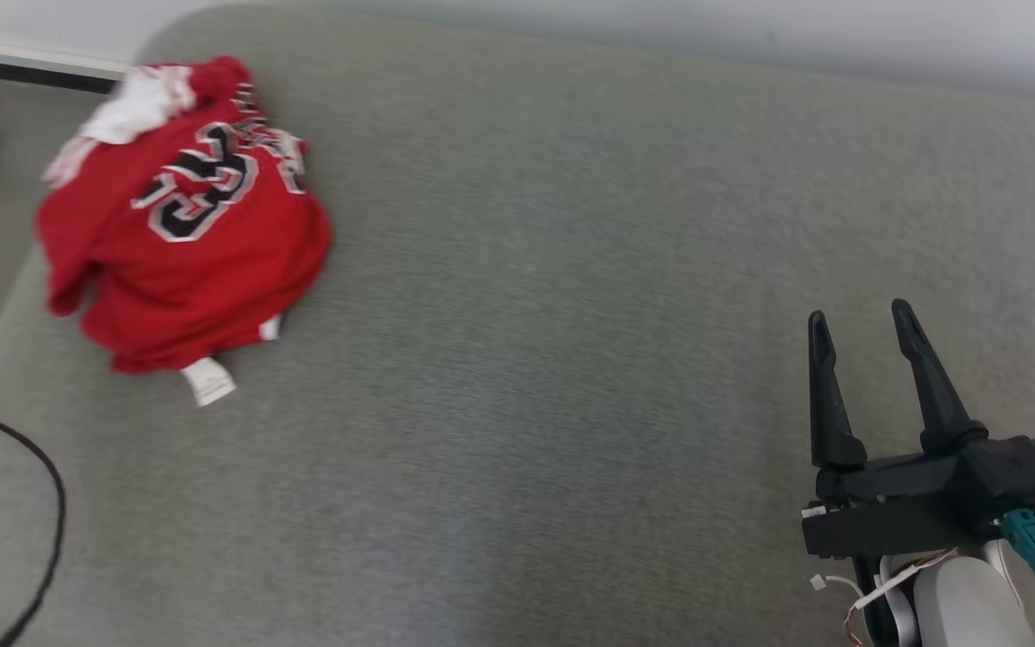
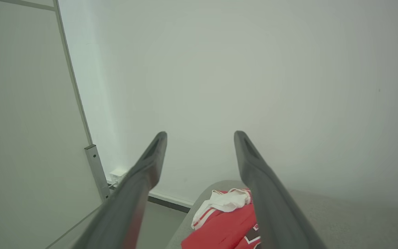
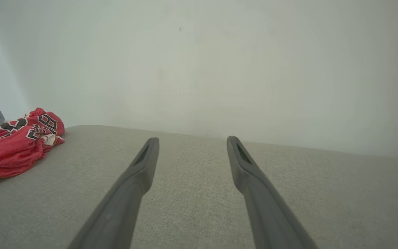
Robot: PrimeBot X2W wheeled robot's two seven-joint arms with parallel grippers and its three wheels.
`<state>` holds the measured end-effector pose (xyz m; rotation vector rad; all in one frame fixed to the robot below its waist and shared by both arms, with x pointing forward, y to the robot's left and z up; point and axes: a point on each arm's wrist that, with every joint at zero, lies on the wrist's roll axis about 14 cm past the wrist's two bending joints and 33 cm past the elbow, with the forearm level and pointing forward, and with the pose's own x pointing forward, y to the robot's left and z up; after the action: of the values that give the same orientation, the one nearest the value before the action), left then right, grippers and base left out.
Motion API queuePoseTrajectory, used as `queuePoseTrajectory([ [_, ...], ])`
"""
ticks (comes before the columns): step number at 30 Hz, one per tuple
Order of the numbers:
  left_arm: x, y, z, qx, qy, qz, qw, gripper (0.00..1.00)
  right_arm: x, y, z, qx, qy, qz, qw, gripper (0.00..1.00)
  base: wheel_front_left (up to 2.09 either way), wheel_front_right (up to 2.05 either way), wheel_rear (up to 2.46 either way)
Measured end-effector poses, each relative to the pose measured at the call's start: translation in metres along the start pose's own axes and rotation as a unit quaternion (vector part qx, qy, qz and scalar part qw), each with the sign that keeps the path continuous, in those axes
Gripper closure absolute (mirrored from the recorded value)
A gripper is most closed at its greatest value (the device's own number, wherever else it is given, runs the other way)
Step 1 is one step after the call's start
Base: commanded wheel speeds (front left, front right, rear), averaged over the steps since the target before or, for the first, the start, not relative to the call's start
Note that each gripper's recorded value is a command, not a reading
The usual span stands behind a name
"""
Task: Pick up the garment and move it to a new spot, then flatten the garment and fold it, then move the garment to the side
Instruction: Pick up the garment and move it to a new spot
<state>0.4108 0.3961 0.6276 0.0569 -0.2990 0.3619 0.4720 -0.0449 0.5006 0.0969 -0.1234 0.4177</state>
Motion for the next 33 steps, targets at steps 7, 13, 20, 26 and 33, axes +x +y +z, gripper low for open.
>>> queuePoseTrajectory([
  [7,0.052,-0.047,-0.049,-0.005,0.055,-0.054,0.997,0.00,-0.017,-0.045,-0.015,-0.011,0.021,-0.058,0.998,0.00,0.00,0.00,0.00],
  [13,0.067,-0.079,-0.114,-0.002,0.143,-0.086,0.986,0.00,-0.036,-0.077,-0.023,-0.024,0.038,-0.103,0.994,0.00,0.00,0.00,0.00],
  [20,0.054,-0.090,-0.196,0.018,0.265,-0.096,0.959,0.00,-0.055,-0.103,-0.032,-0.037,0.058,-0.139,0.988,0.00,0.00,0.00,0.00],
  [26,0.036,-0.088,-0.238,0.019,0.331,-0.087,0.939,0.00,-0.062,-0.111,-0.036,-0.041,0.068,-0.151,0.985,0.00,0.00,0.00,0.00],
  [33,0.033,-0.086,-0.236,0.017,0.326,-0.086,0.941,1.00,-0.061,-0.106,-0.033,-0.040,0.064,-0.145,0.987,0.00,0.00,0.00,0.00],
])
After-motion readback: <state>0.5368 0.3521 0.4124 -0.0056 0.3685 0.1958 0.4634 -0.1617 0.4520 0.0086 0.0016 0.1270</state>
